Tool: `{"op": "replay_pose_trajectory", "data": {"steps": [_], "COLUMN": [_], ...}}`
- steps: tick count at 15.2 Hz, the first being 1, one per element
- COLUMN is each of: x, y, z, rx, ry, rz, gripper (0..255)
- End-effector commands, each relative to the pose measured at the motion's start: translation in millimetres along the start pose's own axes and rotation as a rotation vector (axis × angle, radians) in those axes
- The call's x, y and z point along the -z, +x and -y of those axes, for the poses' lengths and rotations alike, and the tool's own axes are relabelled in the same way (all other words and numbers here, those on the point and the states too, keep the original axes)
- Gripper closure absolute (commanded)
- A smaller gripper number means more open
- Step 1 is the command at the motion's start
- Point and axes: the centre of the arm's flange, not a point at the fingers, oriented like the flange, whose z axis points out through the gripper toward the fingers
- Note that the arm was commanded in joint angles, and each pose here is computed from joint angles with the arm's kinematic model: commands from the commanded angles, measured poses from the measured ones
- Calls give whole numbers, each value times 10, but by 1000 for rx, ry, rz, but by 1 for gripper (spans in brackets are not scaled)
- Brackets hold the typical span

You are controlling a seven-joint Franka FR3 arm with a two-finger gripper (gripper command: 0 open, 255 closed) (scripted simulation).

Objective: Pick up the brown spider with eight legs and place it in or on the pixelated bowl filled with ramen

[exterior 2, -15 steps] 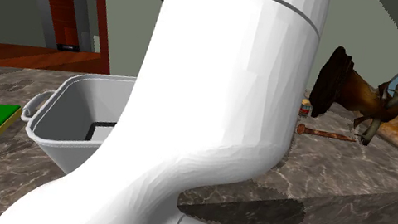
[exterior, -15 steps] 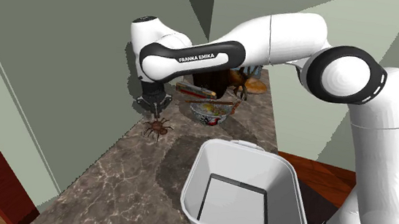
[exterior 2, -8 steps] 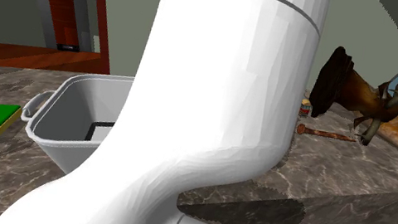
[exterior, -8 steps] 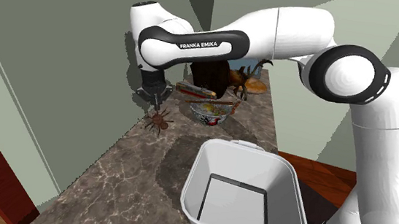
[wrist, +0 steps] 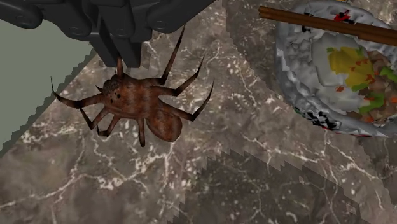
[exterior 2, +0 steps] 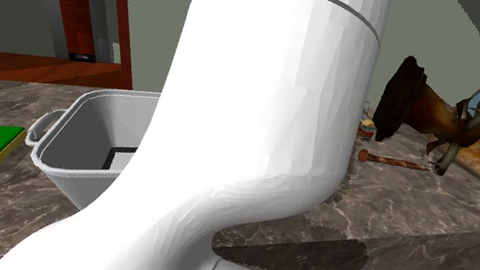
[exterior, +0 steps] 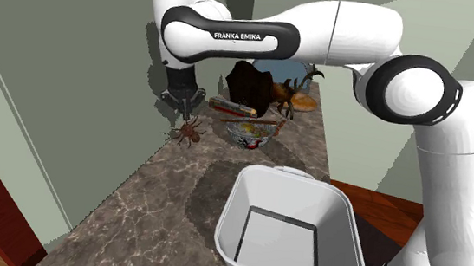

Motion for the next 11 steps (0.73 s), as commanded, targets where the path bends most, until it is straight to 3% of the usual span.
{"op": "replay_pose_trajectory", "data": {"steps": [1, 9, 11], "x": [109, 485, 476], "y": [15, 56, 162], "z": [-13, -49, -290], "rx": [0, 0, 0], "ry": [0, 0, 0], "rz": [0, 0, 0], "gripper": [255, 255, 255]}}
